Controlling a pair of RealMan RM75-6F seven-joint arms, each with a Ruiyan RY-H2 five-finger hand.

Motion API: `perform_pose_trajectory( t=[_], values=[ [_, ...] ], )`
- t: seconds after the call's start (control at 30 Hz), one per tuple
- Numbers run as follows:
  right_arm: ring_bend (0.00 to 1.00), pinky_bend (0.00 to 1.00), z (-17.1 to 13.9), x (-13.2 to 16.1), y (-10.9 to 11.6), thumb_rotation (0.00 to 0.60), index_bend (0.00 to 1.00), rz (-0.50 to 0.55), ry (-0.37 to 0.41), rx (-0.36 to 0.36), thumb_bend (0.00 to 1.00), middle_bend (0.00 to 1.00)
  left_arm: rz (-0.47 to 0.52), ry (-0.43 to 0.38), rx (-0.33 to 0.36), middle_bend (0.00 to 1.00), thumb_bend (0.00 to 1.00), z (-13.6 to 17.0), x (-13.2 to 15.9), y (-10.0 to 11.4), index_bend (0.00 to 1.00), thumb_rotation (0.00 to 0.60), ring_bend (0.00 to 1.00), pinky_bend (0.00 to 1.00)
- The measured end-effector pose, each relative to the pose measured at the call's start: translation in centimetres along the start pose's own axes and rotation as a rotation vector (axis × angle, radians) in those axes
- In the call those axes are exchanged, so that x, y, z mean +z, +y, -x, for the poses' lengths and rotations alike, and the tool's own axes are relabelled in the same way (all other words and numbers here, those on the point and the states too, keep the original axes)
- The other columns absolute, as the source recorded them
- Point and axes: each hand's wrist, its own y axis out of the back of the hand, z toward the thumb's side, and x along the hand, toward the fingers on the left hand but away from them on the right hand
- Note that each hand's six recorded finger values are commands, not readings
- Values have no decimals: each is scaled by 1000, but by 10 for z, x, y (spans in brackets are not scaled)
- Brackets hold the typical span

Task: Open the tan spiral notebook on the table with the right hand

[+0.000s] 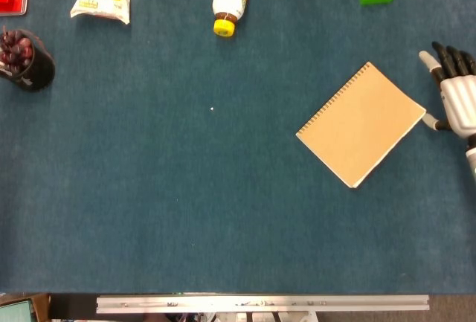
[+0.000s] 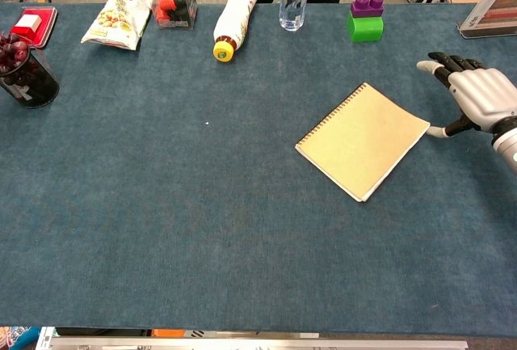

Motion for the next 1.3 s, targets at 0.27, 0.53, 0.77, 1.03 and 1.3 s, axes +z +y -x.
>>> perform_pose_trajectory(
  t=[0.27, 0.53, 0.77, 1.03, 1.3],
  values=[
    [0, 102, 4, -1, 2, 600, 126, 8, -24, -39, 152, 30, 0, 2, 0, 301, 241, 0, 0, 0, 475, 600, 245, 374],
    [0, 102, 7, -1, 3, 600, 126, 28, -46, -70, 156, 34, -2, 6, -4, 301, 241, 0, -1, 0, 475, 600, 245, 374],
    [0, 102, 0, 10, 5, 600, 126, 99, 0, -46, 156, 34, -7, 8, -10, 301, 241, 0, -1, -1, 475, 600, 245, 374],
    [0, 102, -14, 34, 22, 600, 126, 194, 85, 12, 157, 35, -9, 10, -13, 302, 241, 0, -2, -1, 475, 600, 246, 374],
    [0, 102, -34, 51, 51, 600, 126, 222, 166, 116, 157, 36, -13, 10, -16, 302, 241, 1, -1, -2, 475, 600, 246, 375]
  ],
)
